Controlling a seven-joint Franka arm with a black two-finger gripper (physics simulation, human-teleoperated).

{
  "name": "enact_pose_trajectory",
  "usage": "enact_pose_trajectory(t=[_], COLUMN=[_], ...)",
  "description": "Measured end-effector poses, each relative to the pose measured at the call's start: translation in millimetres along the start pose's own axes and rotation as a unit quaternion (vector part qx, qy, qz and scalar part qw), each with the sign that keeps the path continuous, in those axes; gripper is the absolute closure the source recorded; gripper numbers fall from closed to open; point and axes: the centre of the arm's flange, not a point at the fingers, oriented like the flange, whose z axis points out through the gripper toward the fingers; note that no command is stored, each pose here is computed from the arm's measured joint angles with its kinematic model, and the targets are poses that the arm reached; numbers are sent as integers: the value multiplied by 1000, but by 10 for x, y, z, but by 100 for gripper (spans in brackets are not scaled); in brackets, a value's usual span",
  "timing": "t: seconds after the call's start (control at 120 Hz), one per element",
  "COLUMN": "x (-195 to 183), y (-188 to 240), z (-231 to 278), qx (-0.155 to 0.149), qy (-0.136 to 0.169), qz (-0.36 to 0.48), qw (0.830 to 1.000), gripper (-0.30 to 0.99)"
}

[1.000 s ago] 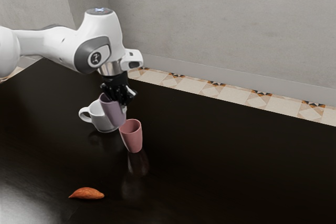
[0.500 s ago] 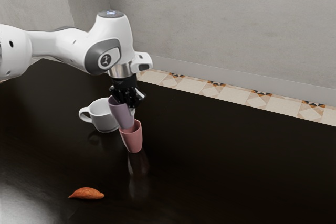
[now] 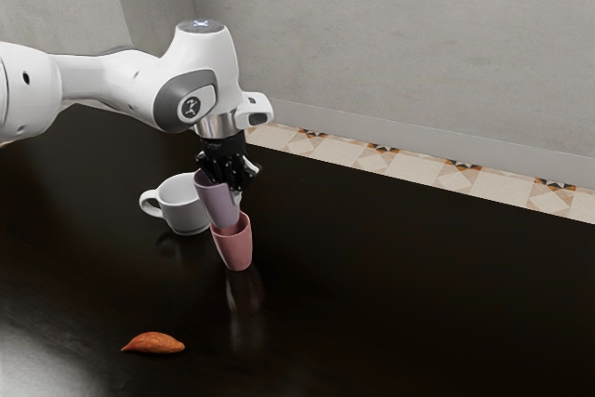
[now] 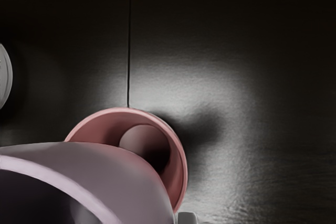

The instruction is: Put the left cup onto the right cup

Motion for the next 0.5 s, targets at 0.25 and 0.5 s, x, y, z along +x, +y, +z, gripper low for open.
enact_pose_trajectory(t=[0.25, 0.5], x=[34, 126], y=[2, 2], z=[73, 206], qx=[-1, 0], qy=[-5, -9], qz=[-3, -3], qw=[1000, 1000], gripper=[78, 78])
